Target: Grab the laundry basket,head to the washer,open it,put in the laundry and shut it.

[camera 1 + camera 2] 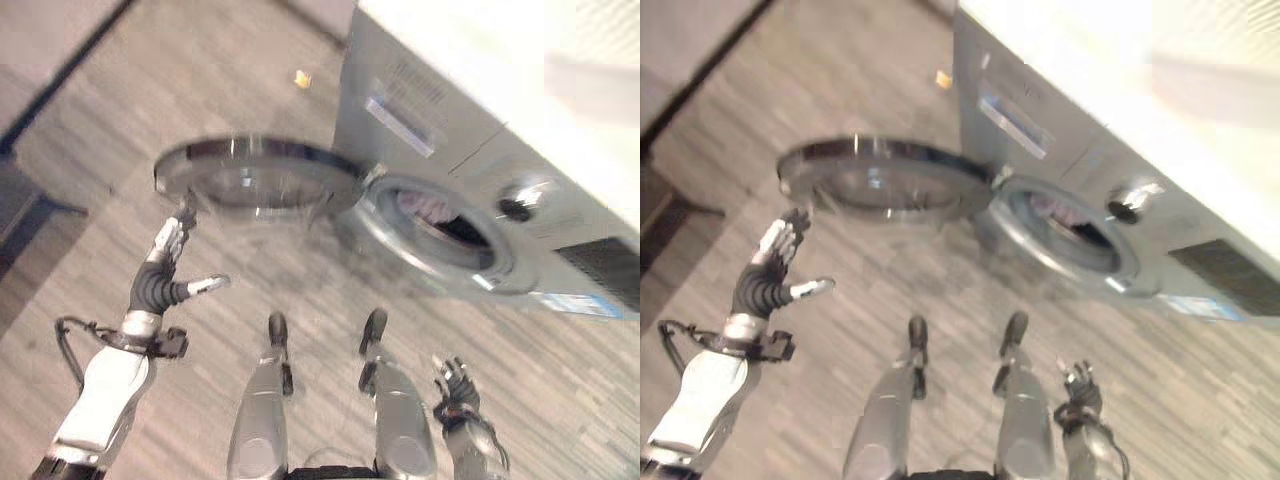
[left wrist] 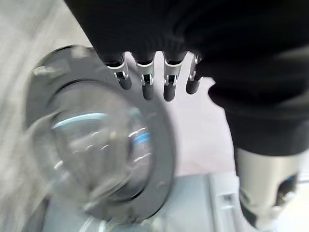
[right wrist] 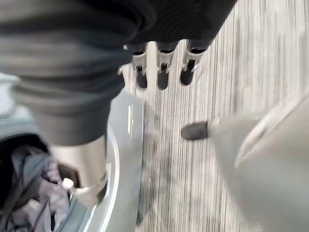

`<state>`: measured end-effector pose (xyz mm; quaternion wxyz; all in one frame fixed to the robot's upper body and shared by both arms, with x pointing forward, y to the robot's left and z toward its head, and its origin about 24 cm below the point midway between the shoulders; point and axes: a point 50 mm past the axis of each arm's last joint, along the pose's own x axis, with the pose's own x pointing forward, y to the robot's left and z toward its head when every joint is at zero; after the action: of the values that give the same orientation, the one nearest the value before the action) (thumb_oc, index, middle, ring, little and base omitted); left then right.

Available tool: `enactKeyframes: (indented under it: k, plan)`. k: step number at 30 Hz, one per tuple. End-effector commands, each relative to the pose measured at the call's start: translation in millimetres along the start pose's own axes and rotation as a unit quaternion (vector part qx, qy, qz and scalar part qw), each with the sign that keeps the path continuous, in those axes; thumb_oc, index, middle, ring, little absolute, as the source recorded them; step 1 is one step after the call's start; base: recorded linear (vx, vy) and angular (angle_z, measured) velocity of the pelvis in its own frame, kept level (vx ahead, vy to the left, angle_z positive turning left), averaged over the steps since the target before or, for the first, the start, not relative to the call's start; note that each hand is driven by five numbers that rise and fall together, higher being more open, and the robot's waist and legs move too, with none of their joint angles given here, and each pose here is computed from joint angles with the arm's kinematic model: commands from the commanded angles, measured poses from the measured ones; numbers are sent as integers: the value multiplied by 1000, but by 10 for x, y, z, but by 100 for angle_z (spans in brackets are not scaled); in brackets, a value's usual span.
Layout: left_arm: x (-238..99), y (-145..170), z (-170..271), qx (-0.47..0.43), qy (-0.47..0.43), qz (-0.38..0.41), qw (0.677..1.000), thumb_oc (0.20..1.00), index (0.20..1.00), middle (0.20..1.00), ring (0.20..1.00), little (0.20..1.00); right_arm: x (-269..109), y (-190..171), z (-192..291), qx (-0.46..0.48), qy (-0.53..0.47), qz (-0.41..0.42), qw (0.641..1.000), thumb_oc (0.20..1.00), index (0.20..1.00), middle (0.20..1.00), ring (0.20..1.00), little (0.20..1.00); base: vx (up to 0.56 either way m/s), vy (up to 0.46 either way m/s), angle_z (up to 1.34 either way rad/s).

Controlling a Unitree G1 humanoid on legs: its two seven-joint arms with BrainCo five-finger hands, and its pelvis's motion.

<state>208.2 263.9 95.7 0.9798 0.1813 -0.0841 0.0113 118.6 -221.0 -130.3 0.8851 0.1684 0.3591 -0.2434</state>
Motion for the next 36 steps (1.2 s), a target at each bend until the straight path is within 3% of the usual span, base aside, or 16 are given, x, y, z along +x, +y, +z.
enactKeyframes:
  k: [1, 5, 11, 15, 17, 22, 25, 32, 33, 36]
  plan:
    - [-26, 145, 136, 57, -33, 28, 997, 1000, 1000, 1000, 1000, 1000, 91, 97, 170, -31, -15, 24, 999, 1000, 1000, 1000, 1000, 1000, -31, 215, -37]
    - [24, 307, -132, 152, 28, 97, 983, 1000, 1000, 1000, 1000, 1000, 135, 263, 119, -63, 12, 49, 997, 1000, 1000, 1000, 1000, 1000, -59, 207, -53]
    - [-43, 576, -560, 197, 148, 134, 960, 1000, 1000, 1000, 1000, 1000, 137, 485, 184, -114, 2, 104, 988, 1000, 1000, 1000, 1000, 1000, 20, 61, -77]
    - [-99, 857, -791, 209, 230, 163, 937, 1000, 1000, 1000, 1000, 1000, 108, 524, 157, -148, 9, 130, 980, 1000, 1000, 1000, 1000, 1000, 15, -37, -104]
    - [7, 1213, -873, 241, 292, 179, 908, 1000, 1000, 1000, 1000, 1000, 76, 507, 137, -170, 12, 145, 975, 1000, 1000, 1000, 1000, 1000, 28, -130, -82]
    - [378, 1730, -673, 245, 353, 225, 875, 1000, 1000, 1000, 1000, 1000, 3, 269, -40, -184, 45, 127, 974, 1000, 1000, 1000, 1000, 1000, -17, -122, -10]
    - [686, 1863, -363, 256, 338, 239, 874, 1000, 1000, 1000, 1000, 1000, -7, 235, -89, -178, 56, 125, 974, 1000, 1000, 1000, 1000, 1000, -56, -115, 19]
    - [969, 2000, 58, 154, 288, 299, 897, 1000, 1000, 1000, 1000, 1000, 0, 301, -81, -162, 54, 131, 977, 1000, 1000, 1000, 1000, 1000, -73, -61, 5]
    - [973, 2045, 113, 68, 266, 328, 904, 1000, 1000, 1000, 1000, 1000, -4, 357, -55, -157, 47, 139, 977, 1000, 1000, 1000, 1000, 1000, -45, -34, 4]
    - [1051, 2099, 292, 5, 234, 349, 907, 1000, 1000, 1000, 1000, 1000, -1, 468, 46, -160, 26, 158, 974, 1000, 1000, 1000, 1000, 1000, -58, -28, 7]
